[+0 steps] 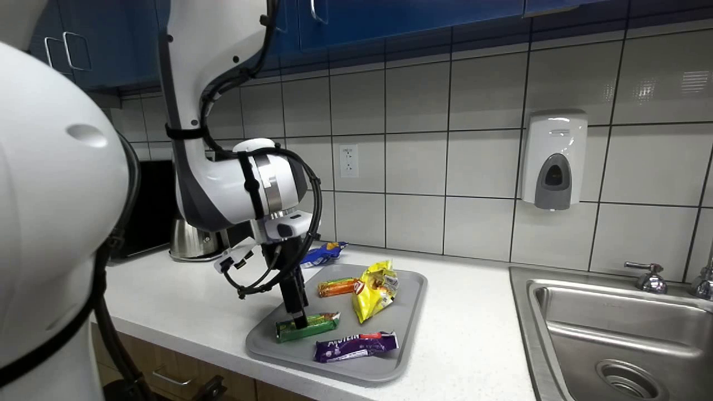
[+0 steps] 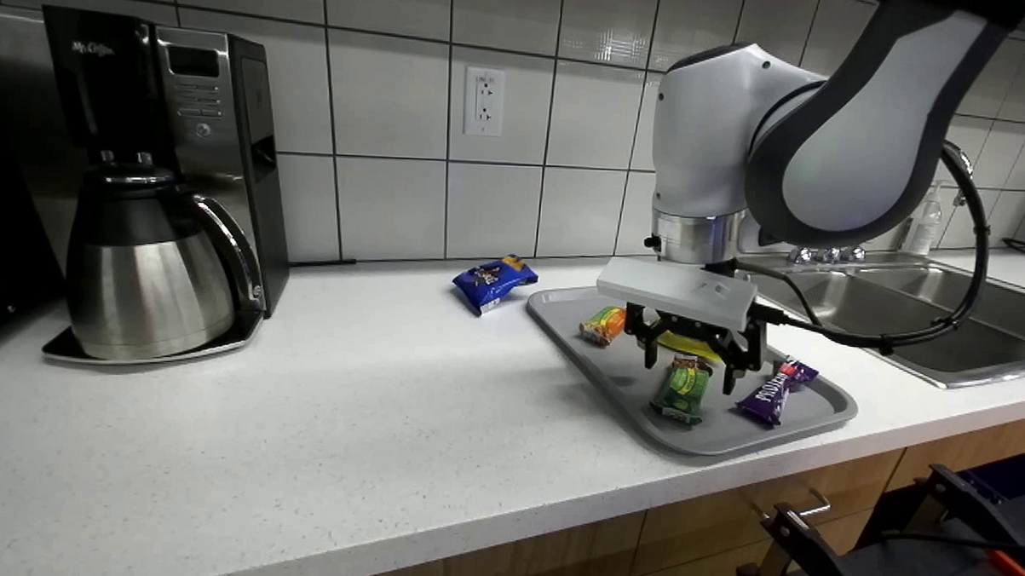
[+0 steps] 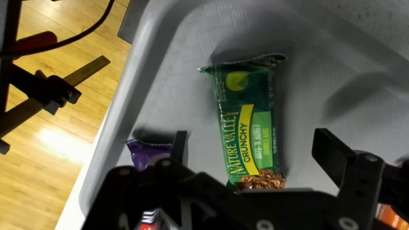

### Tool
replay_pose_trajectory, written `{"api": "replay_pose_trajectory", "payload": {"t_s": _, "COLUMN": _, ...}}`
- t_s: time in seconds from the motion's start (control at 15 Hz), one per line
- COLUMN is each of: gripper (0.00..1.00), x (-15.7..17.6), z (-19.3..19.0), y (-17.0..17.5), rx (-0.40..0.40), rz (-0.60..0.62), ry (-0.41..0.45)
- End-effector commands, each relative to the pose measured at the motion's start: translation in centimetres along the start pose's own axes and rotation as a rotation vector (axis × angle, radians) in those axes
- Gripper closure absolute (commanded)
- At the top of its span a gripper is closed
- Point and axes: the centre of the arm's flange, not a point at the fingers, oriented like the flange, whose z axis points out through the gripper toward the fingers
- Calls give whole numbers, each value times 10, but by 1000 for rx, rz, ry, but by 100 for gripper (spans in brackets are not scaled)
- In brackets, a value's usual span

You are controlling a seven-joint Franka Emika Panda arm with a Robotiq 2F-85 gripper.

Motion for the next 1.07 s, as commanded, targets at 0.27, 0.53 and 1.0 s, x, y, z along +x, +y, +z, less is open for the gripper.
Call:
{"api": "replay_pose_trajectory", "payload": {"t_s": 0.27, "gripper": 0, "x": -3, "z": 23, "y": -13, "rx": 38, "rz": 41, "ry": -10}}
{"api": "replay_pose_trajectory", "payload": {"t_s": 0.53, "gripper": 0, "x": -2, "z": 29, "y": -13, "rx": 42, "rz": 60, "ry": -23}}
{"api": "replay_pose_trajectory", "payload": {"t_s": 1.0, "gripper": 51, "x": 2, "z": 28, "y": -10, "rx": 68, "rz": 90, "ry": -33}}
